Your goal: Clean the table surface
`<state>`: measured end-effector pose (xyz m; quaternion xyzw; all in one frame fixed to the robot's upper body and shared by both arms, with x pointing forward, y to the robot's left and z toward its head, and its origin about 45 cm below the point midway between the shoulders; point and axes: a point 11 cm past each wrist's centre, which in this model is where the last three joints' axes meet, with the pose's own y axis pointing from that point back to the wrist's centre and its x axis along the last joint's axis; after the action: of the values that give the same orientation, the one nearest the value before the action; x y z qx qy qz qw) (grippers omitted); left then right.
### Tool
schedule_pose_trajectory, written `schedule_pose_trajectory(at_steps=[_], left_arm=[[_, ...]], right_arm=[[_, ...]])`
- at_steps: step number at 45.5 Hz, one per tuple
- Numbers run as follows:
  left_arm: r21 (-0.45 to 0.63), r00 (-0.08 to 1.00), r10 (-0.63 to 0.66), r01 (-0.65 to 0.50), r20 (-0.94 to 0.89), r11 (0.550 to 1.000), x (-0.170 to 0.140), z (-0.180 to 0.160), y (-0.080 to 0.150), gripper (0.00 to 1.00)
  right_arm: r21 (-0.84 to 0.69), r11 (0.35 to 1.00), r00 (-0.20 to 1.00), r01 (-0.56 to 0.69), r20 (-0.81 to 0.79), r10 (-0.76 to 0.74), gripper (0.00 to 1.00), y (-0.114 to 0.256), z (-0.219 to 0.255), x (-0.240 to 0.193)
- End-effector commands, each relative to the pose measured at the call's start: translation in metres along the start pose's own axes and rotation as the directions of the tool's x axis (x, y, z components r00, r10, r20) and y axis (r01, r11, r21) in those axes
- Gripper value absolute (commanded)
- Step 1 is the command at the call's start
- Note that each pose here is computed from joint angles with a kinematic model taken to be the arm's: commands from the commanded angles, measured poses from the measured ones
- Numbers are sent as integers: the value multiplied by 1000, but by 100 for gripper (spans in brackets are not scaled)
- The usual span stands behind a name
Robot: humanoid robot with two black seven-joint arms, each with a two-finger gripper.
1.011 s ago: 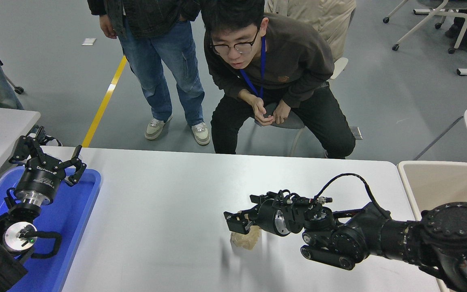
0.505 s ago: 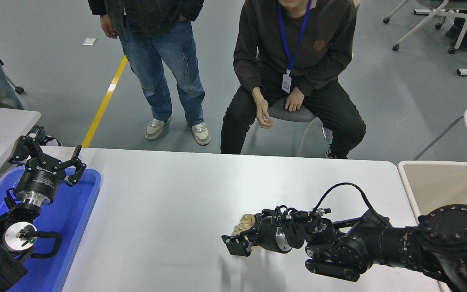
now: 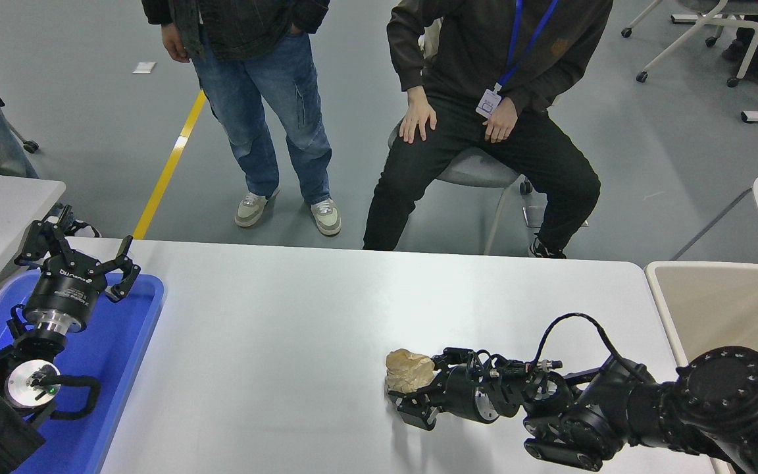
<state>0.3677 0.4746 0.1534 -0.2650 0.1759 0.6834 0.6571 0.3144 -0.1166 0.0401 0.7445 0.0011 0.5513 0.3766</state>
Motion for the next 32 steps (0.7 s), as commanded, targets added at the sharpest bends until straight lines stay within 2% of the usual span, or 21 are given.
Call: schedule_pose_trajectory(at_steps=[1,13,27,32], left_arm=[[0,1000,0,0,0,1000,0,0,0,100],[0,1000,0,0,0,1000,0,0,0,100],[0,1000,0,0,0,1000,0,0,0,100],[0,1000,0,0,0,1000,0,0,0,100]], right_arm=[[40,998,999,-38,19,37,0,-1,0,15],[66,988,986,-141,96,134,0,-5,-1,76],[202,942,947,-268,237,219,0,-5,-55,172],[224,939,948,-261,241,206,0,6,-57,187]])
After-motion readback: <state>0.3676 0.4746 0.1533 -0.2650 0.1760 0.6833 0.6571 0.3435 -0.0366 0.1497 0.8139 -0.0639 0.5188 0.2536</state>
